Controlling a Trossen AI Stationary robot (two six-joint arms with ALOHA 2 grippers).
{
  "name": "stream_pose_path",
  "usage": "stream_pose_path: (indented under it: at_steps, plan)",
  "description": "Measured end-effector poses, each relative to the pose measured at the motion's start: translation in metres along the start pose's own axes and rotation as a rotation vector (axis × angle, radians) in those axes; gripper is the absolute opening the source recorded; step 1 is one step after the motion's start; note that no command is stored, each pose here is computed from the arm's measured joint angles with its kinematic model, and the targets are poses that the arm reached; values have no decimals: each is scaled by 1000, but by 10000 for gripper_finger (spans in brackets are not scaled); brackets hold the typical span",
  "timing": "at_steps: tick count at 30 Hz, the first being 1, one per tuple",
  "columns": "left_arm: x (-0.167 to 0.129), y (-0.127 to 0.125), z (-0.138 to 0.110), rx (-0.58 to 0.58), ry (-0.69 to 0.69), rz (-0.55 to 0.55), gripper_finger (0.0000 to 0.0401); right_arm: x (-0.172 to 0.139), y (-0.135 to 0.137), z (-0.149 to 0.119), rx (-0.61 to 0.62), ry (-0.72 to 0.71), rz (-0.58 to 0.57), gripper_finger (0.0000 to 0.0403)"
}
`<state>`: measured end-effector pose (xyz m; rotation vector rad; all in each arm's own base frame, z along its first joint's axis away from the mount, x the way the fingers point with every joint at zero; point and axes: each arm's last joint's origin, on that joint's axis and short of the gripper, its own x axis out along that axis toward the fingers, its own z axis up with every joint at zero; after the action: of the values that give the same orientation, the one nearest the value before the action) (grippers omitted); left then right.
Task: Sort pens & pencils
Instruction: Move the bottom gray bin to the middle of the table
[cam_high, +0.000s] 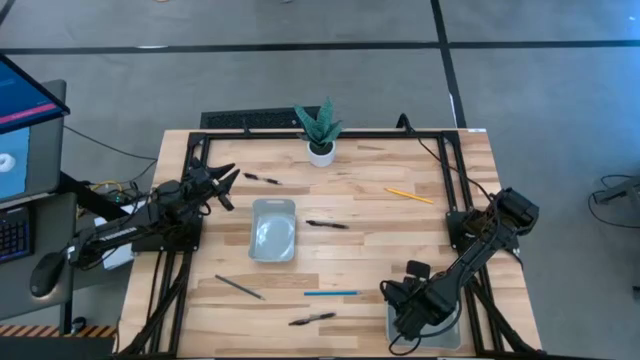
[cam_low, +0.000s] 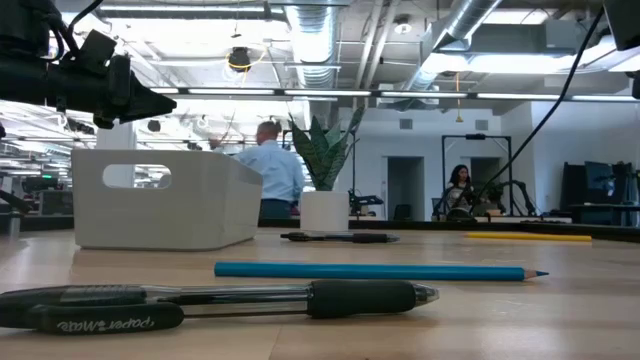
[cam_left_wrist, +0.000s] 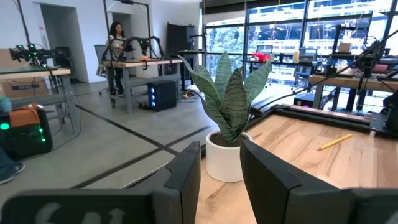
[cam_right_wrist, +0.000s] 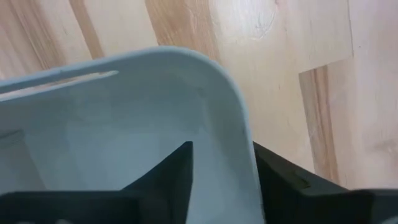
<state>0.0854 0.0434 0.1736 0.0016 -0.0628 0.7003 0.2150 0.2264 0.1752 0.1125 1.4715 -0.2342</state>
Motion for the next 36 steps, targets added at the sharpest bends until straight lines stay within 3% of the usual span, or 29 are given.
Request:
stream_pose_path:
  at_steps: [7, 21, 36]
  plan:
    - [0, 0, 0, 0, 0, 0, 103, 0, 0, 0, 0, 2, 1, 89]
    - [0, 0, 0, 0, 0, 0, 103, 0, 2, 1, 4, -12, 26, 24]
    - [0, 0, 0, 0, 0, 0, 103, -1, -10, 27, 160, 20, 69, 22]
